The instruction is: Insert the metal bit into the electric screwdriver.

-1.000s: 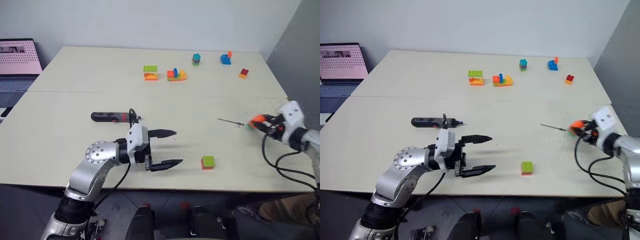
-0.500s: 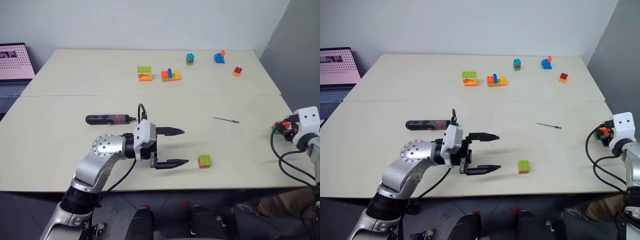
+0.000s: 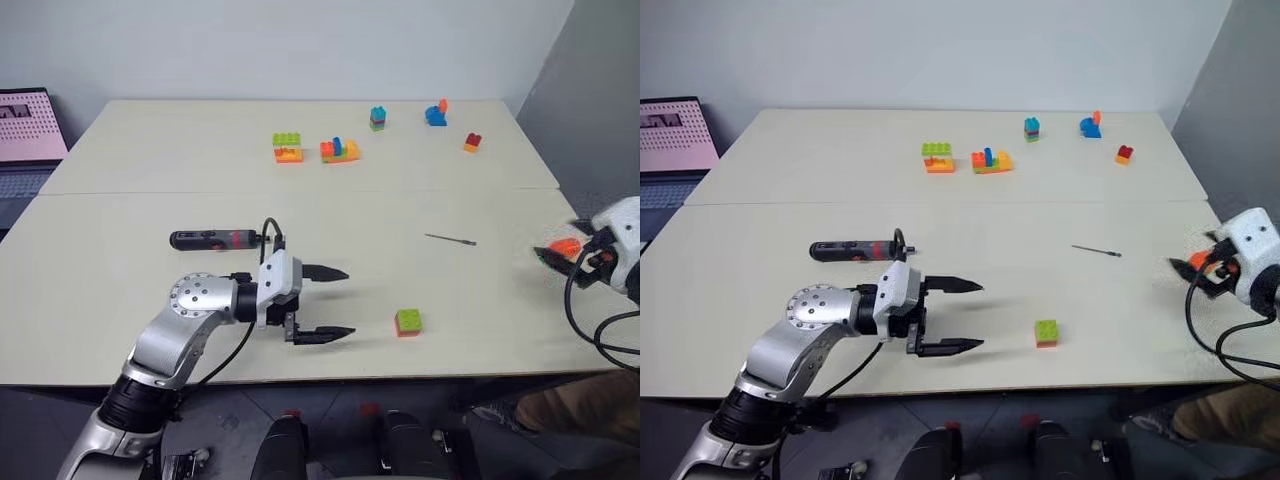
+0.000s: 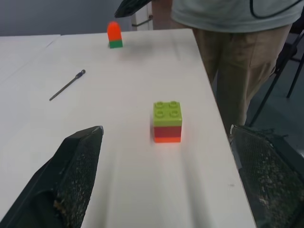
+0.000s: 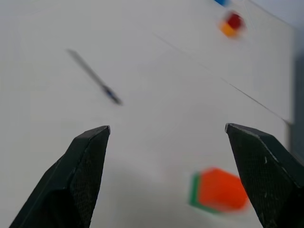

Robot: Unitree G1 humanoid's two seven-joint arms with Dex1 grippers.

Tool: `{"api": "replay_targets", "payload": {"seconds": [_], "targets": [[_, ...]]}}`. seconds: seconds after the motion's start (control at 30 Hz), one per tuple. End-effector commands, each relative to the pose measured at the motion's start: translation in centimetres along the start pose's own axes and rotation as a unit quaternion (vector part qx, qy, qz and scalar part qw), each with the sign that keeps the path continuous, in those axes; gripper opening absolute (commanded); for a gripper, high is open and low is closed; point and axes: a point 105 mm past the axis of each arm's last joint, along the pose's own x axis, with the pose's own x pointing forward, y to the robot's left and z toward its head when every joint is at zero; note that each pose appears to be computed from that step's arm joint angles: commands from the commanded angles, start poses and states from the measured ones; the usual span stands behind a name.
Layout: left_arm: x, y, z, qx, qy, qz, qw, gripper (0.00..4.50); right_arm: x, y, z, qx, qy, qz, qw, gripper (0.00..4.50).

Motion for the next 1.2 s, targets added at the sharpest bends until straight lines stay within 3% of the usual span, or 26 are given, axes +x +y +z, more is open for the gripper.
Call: {"api": "replay_targets", "payload": {"seconds": [0.03, 0.33, 0.57, 0.73, 0.83, 1.13, 1.2], "targets": [[-0.9, -0.3, -0.1, 0.029, 0.019, -0.005, 0.999, 4.5, 1.4, 5.6, 2.7, -0.06, -0.02, 0.167, 0.984, 4.1], [-1.3, -1.6, -1.1, 0.034, 0.041, -0.014, 0.998, 4.5, 3.8, 11.7, 3.5, -0.075, -0.027, 0.326, 0.942, 4.1], [-1.2, -1.7, -0.9, 0.038, 0.039, -0.016, 0.998, 4.5, 5.6, 14.8, 3.3, -0.085, -0.027, 0.388, 0.917, 4.1], [-1.1, -1.7, -0.8, 0.04, 0.038, -0.016, 0.998, 4.5, 6.7, 15.7, 2.4, -0.098, -0.023, 0.389, 0.915, 4.1], [-1.1, -1.6, -0.7, 0.039, 0.037, -0.015, 0.998, 4.5, 7.0, 15.7, 1.9, -0.111, -0.02, 0.383, 0.917, 3.66], [-0.7, -1.4, -0.1, 0.04, 0.025, -0.018, 0.999, 4.5, 6.5, 15.2, 1.6, -0.12, -0.024, 0.365, 0.923, 1.54], [-0.5, -1.5, 0.2, 0.039, 0.012, -0.021, 0.999, 4.5, 6.1, 14.6, 1.7, -0.111, -0.028, 0.346, 0.931, 1.48]]}}
